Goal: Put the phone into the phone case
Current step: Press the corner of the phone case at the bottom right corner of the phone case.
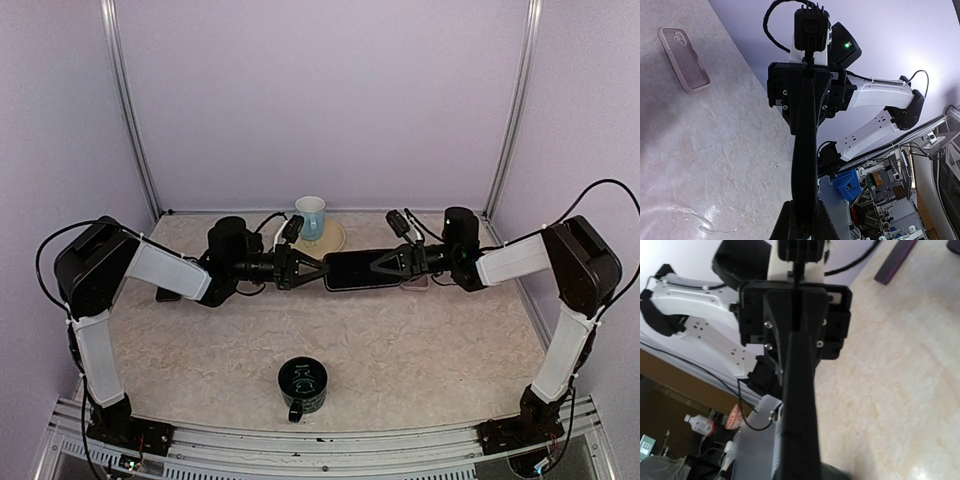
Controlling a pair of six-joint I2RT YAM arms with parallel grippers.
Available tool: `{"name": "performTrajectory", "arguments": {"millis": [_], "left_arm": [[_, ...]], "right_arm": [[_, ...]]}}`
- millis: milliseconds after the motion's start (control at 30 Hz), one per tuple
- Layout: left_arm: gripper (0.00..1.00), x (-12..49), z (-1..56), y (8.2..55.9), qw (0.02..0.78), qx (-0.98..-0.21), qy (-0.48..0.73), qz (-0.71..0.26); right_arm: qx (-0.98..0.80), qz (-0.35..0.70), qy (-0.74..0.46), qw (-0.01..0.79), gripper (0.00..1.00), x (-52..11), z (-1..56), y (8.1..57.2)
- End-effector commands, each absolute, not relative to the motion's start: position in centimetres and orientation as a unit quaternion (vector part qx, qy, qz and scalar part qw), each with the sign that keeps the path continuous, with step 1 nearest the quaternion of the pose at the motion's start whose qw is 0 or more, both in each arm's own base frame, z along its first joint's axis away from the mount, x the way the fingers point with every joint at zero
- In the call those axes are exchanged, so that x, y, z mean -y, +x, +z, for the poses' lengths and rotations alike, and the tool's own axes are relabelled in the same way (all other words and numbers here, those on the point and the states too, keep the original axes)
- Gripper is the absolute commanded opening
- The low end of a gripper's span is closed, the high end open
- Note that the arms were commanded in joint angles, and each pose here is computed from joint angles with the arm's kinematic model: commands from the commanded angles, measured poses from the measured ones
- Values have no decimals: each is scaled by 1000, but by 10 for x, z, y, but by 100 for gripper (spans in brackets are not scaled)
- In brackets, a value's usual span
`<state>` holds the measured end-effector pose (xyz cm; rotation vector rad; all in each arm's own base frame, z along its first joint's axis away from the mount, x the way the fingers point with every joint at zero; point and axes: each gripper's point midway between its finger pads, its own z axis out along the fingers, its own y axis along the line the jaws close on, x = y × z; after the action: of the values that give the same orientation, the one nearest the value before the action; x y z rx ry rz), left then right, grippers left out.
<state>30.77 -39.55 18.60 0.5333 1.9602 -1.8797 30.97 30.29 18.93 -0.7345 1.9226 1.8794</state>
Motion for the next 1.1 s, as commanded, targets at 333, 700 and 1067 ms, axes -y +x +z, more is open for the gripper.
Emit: {"name": "performTrajectory", "arguments": {"millis": [333, 700, 1067], "left_arm": [[53, 379, 206, 312, 201, -677, 182, -684], [59, 413, 202, 301, 206, -700, 223, -646], [42, 435, 203, 293, 181, -685, 231, -667]], "right_arm": [[-652, 669, -276, 225, 0, -290, 213, 317], [-656, 663, -263, 248, 0, -290, 222, 325], [-659, 660, -261, 248, 0, -291, 217, 324]]}}
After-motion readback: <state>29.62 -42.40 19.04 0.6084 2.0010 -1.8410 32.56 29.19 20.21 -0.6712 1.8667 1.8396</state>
